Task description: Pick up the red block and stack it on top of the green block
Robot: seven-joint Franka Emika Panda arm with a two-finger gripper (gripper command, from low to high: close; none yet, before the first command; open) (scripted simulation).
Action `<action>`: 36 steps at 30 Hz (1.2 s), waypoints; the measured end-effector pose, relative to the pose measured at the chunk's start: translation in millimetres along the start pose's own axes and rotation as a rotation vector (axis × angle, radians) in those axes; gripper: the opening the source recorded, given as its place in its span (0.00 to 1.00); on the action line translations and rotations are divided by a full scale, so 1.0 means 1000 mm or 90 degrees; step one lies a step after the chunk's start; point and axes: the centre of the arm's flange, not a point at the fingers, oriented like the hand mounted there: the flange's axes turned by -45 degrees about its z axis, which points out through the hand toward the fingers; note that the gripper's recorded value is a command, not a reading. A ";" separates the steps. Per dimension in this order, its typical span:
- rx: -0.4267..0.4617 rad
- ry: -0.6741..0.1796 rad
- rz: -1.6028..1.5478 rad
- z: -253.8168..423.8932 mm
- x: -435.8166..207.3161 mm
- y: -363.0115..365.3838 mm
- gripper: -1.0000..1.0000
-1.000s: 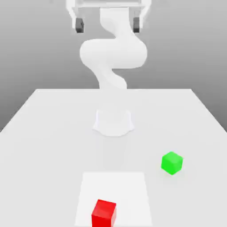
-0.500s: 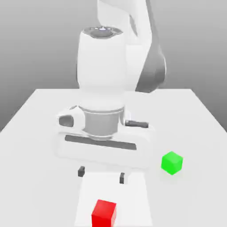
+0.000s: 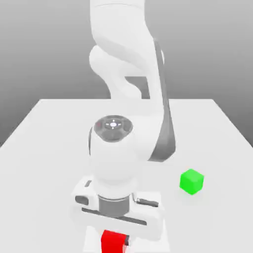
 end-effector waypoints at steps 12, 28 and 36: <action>-0.019 0.002 -0.340 -0.069 -0.064 -0.067 0.00; -0.016 -0.001 -1.037 -0.089 -0.220 -0.145 0.00; 0.002 -0.002 -1.278 -0.068 -0.276 -0.156 0.00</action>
